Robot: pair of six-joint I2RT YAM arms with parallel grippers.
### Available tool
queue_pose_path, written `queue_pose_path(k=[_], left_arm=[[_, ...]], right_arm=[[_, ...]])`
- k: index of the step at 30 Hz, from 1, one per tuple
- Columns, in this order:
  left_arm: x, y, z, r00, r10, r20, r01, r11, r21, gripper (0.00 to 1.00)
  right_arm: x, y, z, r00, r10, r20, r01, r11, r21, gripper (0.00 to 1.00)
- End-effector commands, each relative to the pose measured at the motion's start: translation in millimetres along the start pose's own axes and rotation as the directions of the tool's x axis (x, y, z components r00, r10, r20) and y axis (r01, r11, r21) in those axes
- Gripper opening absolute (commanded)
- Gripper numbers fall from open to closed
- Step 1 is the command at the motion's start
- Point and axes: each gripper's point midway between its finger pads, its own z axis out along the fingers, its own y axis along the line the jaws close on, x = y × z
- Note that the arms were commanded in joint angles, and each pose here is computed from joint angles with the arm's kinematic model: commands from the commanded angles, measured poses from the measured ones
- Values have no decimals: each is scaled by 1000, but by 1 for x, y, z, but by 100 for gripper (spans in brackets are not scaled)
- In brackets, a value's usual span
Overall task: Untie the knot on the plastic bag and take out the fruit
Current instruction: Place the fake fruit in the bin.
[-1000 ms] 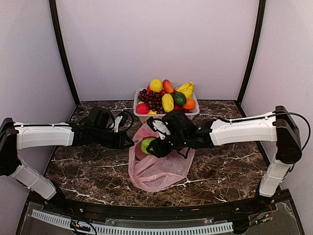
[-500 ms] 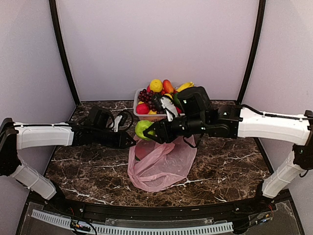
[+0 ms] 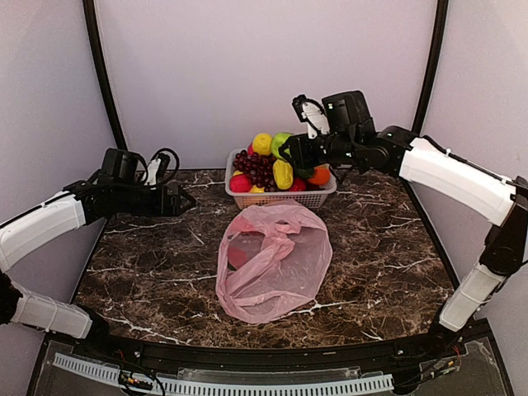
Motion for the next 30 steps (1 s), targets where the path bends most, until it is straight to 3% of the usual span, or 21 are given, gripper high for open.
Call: queue_pose_path(k=[1, 10, 14, 30], left_arm=[[-3, 32, -23, 1000, 16, -23, -17, 997, -79, 93], [-14, 111, -62, 994, -84, 76, 99, 973, -209, 94], [-10, 137, -70, 993, -80, 88, 103, 948, -302, 94], [-3, 153, -66, 993, -94, 73, 113, 934, -338, 94]], right_arm=[[-13, -34, 27, 999, -49, -3, 49, 994, 97, 33], [-28, -71, 86, 996, -84, -14, 85, 984, 159, 33], [-30, -72, 109, 997, -81, -15, 82, 990, 115, 33], [-15, -76, 165, 999, -33, -41, 34, 999, 8, 34]])
